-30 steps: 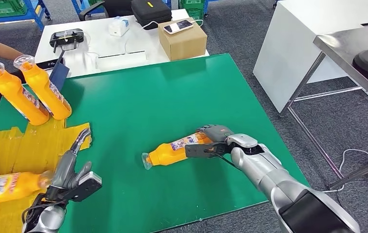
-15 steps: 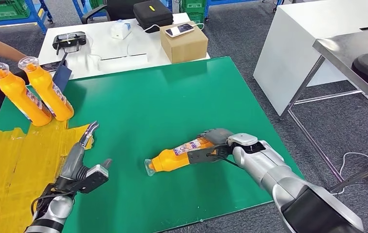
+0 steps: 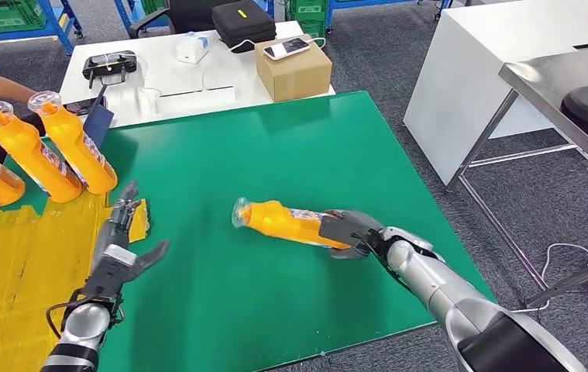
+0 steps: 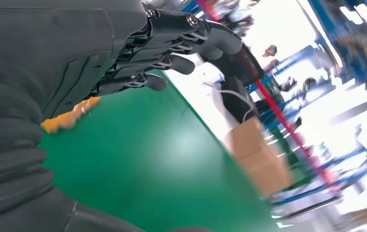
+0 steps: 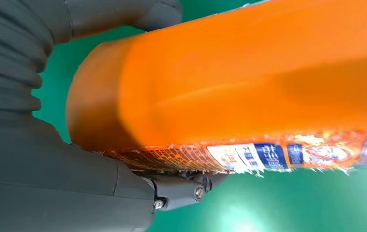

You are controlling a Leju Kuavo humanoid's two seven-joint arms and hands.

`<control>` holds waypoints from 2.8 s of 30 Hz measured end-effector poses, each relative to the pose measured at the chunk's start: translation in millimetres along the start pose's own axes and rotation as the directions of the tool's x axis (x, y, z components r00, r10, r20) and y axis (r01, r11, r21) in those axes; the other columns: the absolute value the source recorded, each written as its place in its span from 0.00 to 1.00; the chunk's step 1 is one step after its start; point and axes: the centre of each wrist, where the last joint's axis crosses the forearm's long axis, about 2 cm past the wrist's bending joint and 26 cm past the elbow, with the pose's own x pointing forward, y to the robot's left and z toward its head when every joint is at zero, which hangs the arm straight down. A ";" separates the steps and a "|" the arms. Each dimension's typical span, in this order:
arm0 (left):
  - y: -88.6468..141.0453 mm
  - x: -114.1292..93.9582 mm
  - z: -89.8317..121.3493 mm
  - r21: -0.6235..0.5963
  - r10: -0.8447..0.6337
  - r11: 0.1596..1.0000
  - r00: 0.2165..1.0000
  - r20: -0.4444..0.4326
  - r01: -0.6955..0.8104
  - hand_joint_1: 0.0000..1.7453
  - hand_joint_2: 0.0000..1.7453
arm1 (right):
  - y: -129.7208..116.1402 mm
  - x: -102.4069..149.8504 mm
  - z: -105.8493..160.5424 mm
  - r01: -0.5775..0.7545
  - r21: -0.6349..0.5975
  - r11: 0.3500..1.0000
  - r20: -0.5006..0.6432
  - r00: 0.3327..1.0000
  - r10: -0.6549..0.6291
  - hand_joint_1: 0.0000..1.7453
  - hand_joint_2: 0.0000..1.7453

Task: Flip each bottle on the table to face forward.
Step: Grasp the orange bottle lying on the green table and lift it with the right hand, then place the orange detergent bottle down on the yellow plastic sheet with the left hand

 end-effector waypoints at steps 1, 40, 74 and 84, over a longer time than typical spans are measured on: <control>4.8 1.0 0.7 0.045 0.073 0.996 0.997 -0.005 -0.073 0.00 1.00 | 6.9 -2.8 1.6 0.084 -0.019 0.996 0.045 0.996 -0.083 1.00 1.00; -68.1 57.5 45.6 -0.140 0.623 0.760 0.772 -0.123 -0.635 0.00 1.00 | 63.4 140.6 -26.6 0.411 0.036 0.911 0.478 0.793 -0.377 1.00 1.00; -71.9 60.2 47.2 -0.109 0.358 0.925 0.931 -0.075 -0.364 0.00 1.00 | 164.6 210.3 -37.3 0.061 0.312 0.948 0.453 0.867 -0.205 1.00 1.00; -72.5 57.6 49.6 -0.115 0.333 0.933 0.938 -0.095 -0.342 1.00 1.00 | 167.1 208.3 -38.0 0.041 0.310 0.950 0.446 0.876 -0.183 1.00 1.00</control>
